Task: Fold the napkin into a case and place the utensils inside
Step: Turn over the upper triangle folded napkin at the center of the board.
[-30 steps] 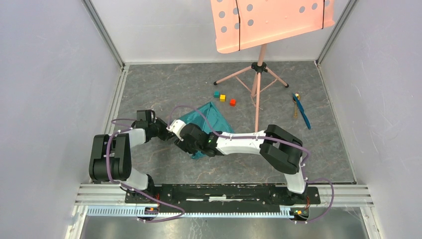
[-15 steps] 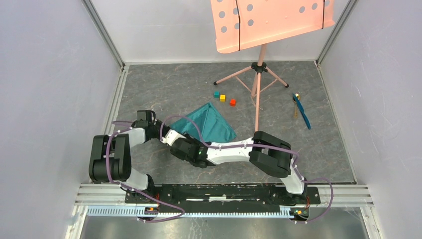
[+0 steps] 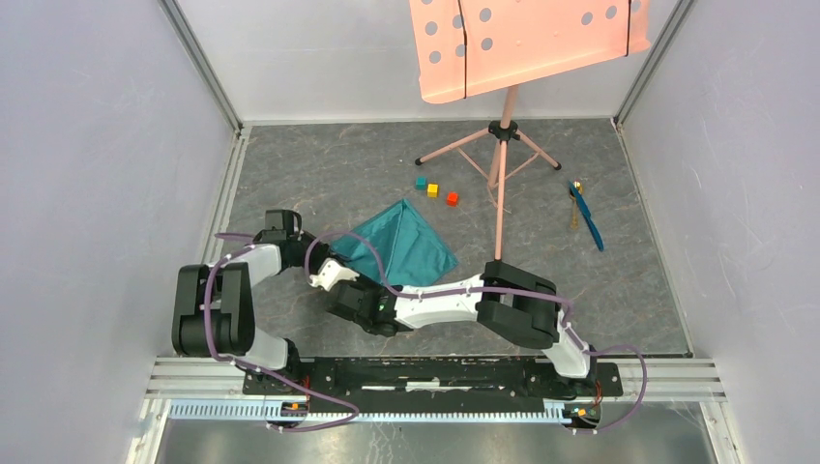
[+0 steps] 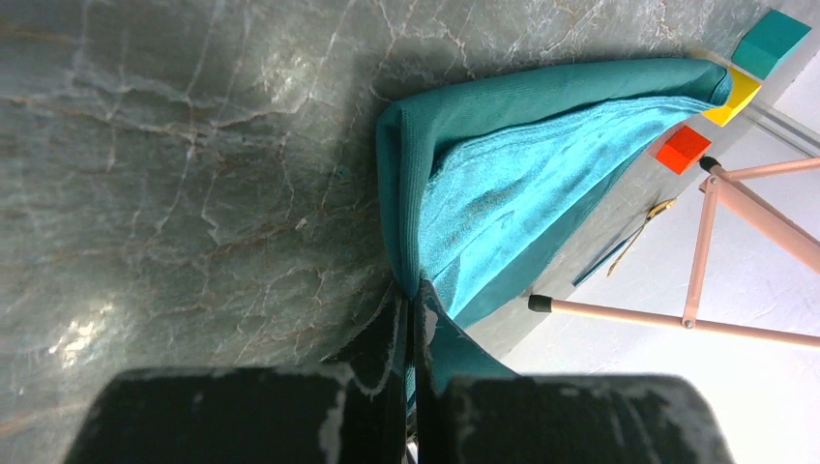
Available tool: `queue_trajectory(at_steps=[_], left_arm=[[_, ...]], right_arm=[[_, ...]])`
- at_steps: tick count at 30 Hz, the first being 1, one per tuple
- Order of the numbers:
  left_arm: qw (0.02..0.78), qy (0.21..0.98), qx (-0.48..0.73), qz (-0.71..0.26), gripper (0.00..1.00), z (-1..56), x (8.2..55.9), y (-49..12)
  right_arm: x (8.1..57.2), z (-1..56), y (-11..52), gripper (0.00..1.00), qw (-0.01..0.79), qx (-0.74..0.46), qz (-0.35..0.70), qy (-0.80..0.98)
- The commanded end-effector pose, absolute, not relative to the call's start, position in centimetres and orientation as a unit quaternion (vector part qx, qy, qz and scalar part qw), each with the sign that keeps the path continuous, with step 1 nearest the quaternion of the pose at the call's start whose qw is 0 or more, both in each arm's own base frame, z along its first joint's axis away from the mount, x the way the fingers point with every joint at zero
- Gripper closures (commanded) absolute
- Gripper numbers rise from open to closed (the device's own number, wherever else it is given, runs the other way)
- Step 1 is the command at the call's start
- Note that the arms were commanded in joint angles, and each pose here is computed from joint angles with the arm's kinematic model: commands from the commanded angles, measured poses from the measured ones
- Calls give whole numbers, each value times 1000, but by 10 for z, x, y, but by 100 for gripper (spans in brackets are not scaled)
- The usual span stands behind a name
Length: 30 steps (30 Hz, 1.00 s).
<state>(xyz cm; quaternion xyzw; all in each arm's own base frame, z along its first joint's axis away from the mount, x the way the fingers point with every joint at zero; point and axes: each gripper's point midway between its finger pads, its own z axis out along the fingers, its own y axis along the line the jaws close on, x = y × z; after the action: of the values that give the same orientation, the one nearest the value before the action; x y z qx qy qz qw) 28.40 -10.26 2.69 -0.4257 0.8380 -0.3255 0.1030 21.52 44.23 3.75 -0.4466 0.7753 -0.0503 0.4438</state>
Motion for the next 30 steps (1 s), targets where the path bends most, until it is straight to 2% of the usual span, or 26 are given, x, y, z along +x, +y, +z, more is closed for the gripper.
queue_trajectory(at_steps=[1, 7, 13, 17, 20, 25, 30], left_arm=[[114, 841, -428, -309, 98, 53, 292, -96], [102, 861, -459, -196, 98, 88, 262, -66], [109, 875, -465, -76, 98, 157, 218, -29], [173, 882, -438, 0, 98, 218, 193, 5], [240, 868, -434, 21, 98, 255, 185, 20], [276, 865, -419, 28, 98, 264, 213, 22], [262, 917, -287, 91, 98, 215, 292, -26]], right_arm=[[218, 80, 452, 100, 486, -434, -13, 758], [190, 120, 483, 100, 458, -462, 175, 739], [139, 175, 536, 100, 393, -474, 387, 687], [105, 213, 550, 100, 343, -477, 501, 636], [71, 254, 547, 100, 285, -454, 632, 560], [64, 261, 523, 100, 192, -365, 750, 517], [112, 198, 483, 100, 158, -268, 770, 557]])
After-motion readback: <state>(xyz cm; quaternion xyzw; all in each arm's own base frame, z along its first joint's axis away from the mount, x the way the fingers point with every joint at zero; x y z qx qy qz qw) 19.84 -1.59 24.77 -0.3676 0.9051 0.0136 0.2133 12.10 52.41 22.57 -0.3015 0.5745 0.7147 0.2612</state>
